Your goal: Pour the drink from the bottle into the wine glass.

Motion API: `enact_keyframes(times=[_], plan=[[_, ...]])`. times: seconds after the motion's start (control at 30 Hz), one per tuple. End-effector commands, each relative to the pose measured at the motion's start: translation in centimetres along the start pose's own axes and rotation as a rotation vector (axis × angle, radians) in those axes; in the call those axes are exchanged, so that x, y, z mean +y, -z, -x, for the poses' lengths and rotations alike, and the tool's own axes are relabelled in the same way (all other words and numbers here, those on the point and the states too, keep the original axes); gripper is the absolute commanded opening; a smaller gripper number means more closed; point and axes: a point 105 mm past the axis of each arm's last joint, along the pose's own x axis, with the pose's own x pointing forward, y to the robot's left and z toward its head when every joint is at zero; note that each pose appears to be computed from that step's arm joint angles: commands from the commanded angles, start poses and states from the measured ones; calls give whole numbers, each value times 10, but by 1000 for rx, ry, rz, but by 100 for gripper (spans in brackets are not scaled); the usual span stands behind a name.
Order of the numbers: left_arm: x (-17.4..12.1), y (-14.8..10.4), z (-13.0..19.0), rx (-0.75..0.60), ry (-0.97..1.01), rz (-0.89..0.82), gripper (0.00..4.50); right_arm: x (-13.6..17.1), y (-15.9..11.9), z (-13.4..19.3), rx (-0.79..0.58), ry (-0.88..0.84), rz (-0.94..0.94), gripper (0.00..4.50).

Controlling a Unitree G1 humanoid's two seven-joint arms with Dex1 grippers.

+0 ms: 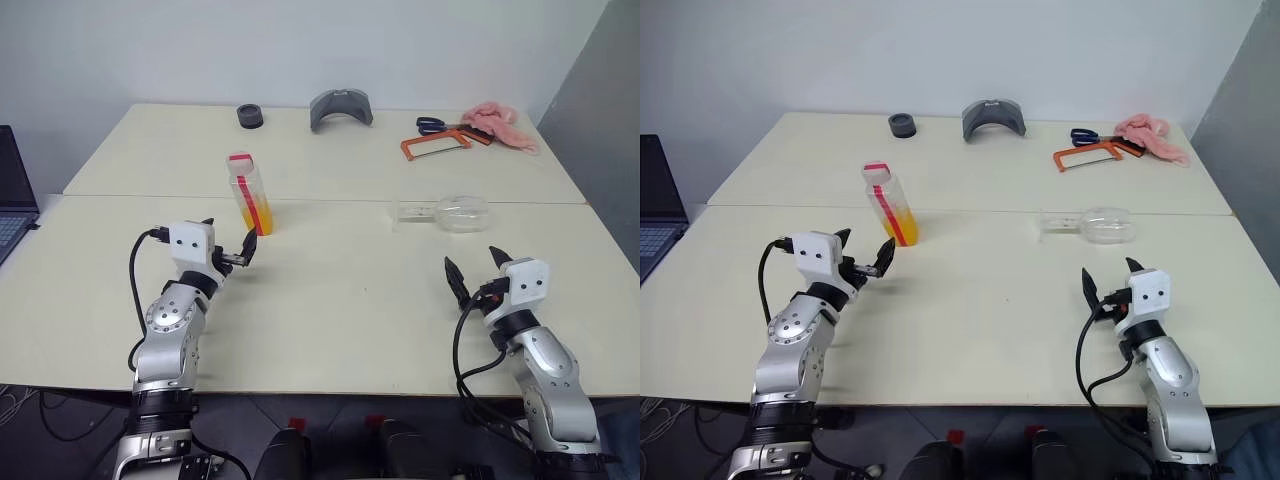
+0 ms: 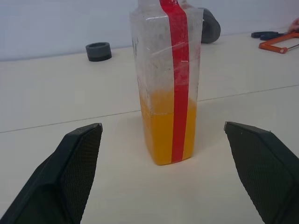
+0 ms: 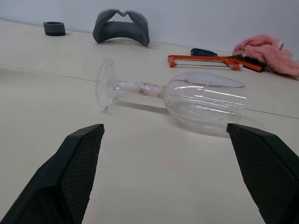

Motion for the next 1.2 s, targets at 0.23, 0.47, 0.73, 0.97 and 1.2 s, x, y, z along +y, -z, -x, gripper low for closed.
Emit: enact_keyframes(times=[0.23,0.47,0.73,0.97,1.2], plan=[[-6,-11,-3,-44,14,-7,448,-1,-12,-1,-43,-13,28,450],[-11,-15,-5,-66,24,42,448,16,-16,1,-41,-128,35,450],[-20,-25,-21,-68,-21,10,448,59,-38,14,-6,-451,-14,450],[-20,-29,-29,-54,-82,-13,448,69,-43,21,42,-559,-22,450],[-15,-37,-40,-73,-148,-29,448,72,-44,23,63,-611,-4,450]])
